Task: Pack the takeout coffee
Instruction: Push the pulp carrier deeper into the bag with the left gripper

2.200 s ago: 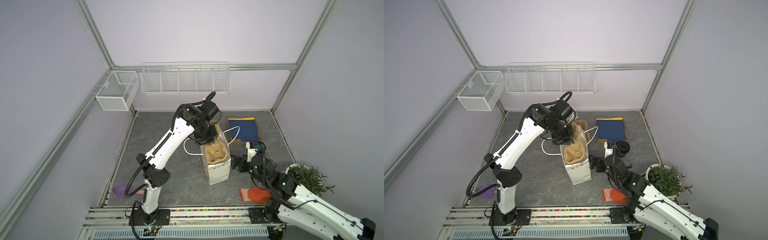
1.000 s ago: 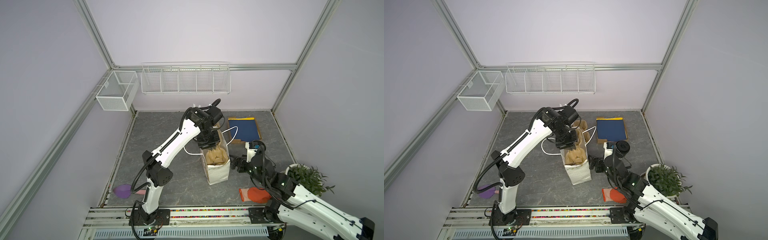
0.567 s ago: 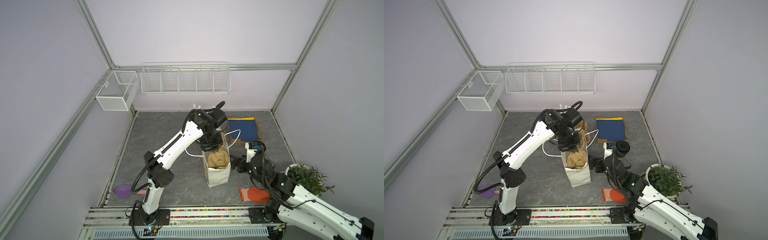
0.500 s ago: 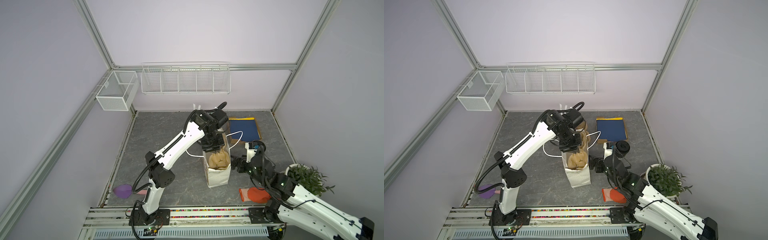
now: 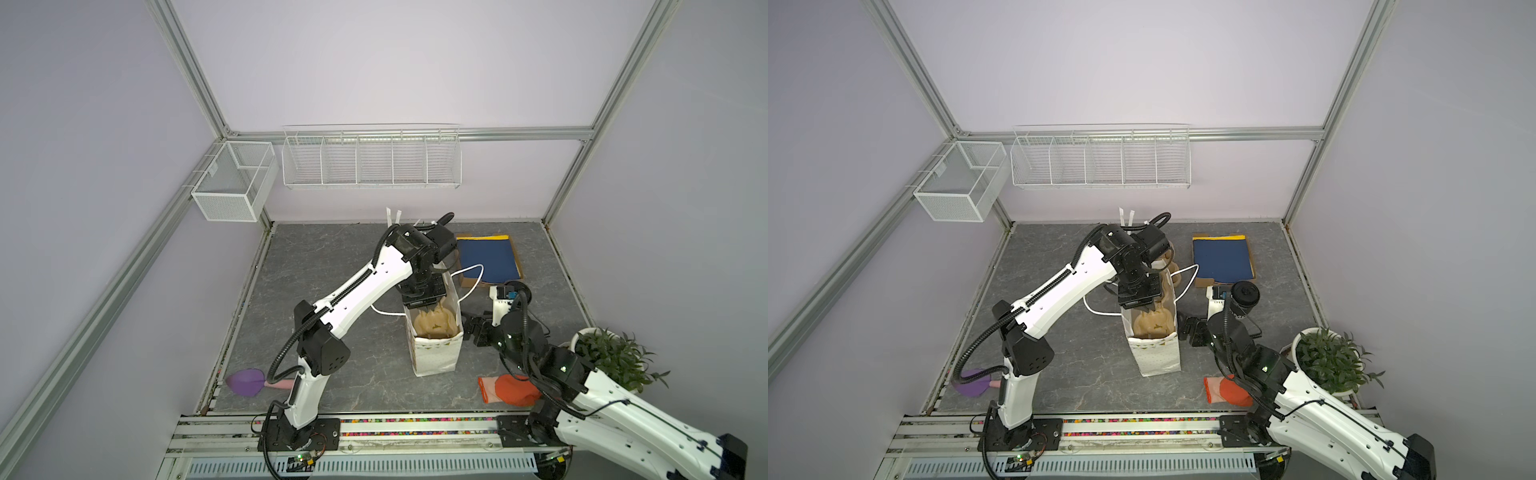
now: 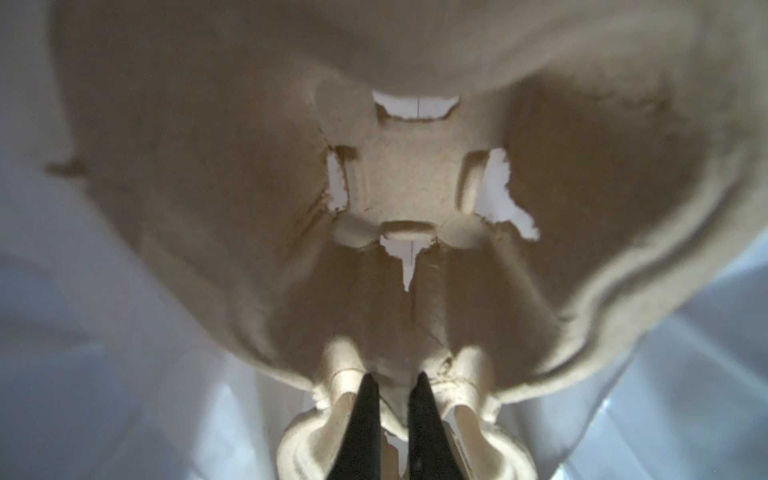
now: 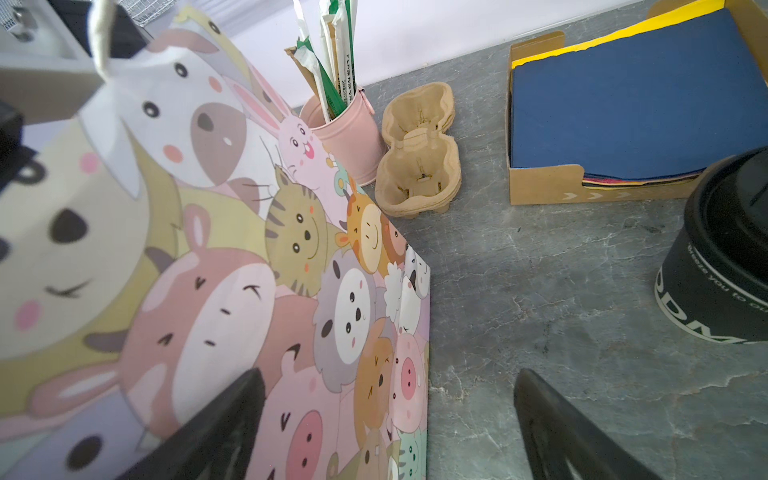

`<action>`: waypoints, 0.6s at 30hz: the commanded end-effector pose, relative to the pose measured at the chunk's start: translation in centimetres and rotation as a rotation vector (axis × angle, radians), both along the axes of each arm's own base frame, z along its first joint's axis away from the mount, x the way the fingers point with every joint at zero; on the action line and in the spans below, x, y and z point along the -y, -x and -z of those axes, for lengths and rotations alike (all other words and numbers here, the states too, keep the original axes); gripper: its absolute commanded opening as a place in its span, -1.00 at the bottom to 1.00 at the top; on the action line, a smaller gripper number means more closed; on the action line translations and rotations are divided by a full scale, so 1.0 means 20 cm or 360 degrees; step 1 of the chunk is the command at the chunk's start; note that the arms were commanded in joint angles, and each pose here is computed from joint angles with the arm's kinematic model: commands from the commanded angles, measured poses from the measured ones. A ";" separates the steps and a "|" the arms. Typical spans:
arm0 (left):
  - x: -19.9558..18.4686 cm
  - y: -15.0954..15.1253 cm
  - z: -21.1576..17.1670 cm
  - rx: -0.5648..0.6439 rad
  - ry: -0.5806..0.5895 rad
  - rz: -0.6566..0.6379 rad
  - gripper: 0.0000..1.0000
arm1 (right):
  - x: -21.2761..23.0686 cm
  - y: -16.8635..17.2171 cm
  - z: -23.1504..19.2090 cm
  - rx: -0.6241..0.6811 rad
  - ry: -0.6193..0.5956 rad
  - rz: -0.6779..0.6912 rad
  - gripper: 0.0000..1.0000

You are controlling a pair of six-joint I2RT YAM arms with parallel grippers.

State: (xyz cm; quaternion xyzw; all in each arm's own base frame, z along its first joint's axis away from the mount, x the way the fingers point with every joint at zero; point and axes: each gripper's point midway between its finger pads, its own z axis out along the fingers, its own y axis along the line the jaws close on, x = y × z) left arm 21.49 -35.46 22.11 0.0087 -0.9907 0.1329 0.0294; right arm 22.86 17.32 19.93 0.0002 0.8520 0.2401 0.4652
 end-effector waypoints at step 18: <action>-0.16 0.04 -0.06 -0.0029 -0.0155 0.0007 -0.52 | -0.02 0.00 0.00 0.0023 -0.0014 -0.0028 0.94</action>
